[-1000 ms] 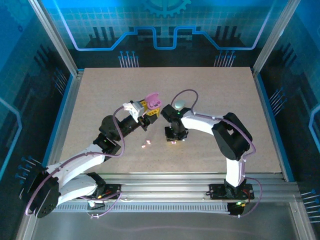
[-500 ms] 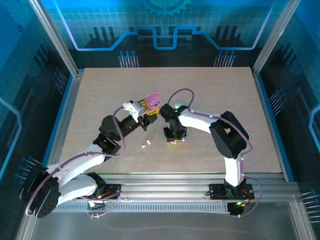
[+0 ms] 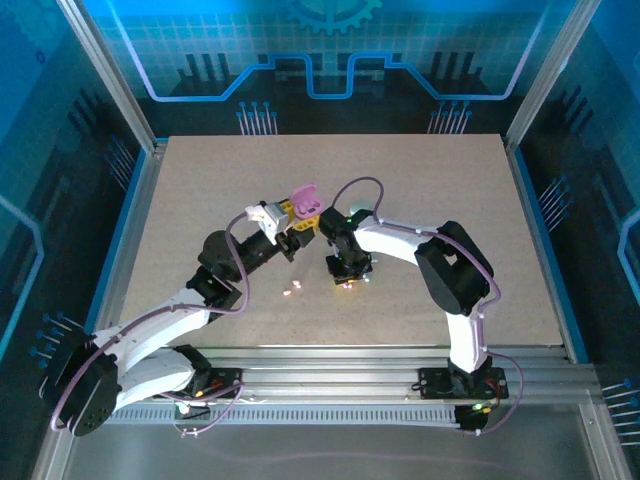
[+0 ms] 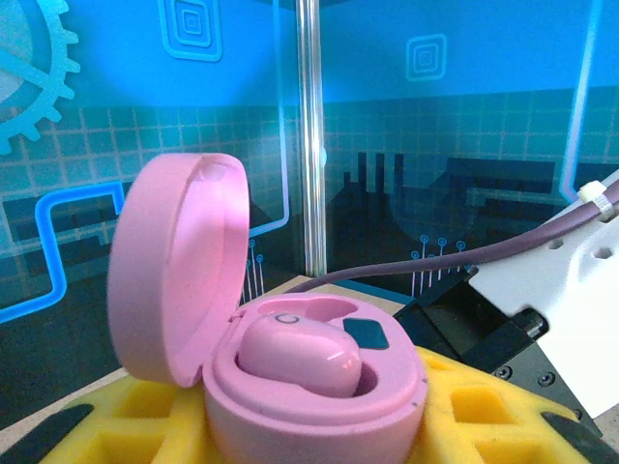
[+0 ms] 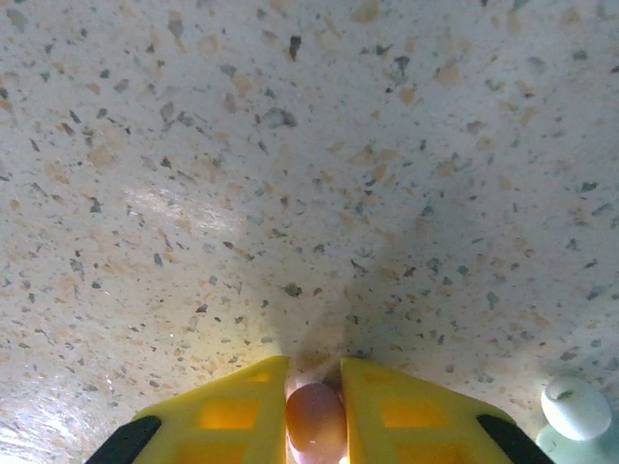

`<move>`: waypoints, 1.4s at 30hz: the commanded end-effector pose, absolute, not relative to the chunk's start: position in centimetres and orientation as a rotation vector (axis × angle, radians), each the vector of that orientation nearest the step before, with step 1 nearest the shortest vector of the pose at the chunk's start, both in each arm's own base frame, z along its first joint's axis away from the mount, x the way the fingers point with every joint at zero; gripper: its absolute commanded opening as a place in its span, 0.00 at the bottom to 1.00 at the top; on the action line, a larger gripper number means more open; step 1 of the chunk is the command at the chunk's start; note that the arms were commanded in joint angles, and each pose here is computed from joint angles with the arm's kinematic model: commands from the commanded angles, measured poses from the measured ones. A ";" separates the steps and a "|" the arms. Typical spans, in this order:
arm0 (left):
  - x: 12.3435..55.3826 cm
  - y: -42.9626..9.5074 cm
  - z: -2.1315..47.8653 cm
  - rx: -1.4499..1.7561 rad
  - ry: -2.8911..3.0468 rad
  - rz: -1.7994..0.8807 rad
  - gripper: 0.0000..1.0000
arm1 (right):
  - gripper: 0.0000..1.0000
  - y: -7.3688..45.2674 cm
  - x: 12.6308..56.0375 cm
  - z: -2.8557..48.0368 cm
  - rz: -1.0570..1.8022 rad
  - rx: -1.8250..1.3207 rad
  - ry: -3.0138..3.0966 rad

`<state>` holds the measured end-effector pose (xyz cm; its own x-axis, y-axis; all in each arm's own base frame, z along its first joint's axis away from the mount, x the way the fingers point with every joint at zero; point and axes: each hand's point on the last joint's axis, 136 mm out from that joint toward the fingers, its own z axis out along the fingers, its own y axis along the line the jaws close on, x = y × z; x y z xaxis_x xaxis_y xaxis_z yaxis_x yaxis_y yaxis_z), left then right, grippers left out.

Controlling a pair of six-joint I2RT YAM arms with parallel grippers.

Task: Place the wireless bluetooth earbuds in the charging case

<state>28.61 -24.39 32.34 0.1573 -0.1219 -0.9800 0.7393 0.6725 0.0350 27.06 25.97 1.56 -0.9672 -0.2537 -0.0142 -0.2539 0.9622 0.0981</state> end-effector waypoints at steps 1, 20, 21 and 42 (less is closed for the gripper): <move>28.4 -24.2 33.2 0.580 1.251 -0.676 0.33 | 0.20 26.0 26.3 2.1 0.157 -0.430 3.127; 28.6 -24.3 32.8 0.579 1.263 -0.674 0.33 | 0.21 27.2 27.5 7.5 0.707 -0.236 3.033; 28.6 -24.3 32.8 0.579 1.263 -0.676 0.33 | 0.22 26.9 27.7 7.2 0.665 -0.231 3.031; 28.3 -23.9 33.0 0.573 1.257 -0.667 0.33 | 0.26 26.4 26.8 1.4 0.191 -0.409 3.160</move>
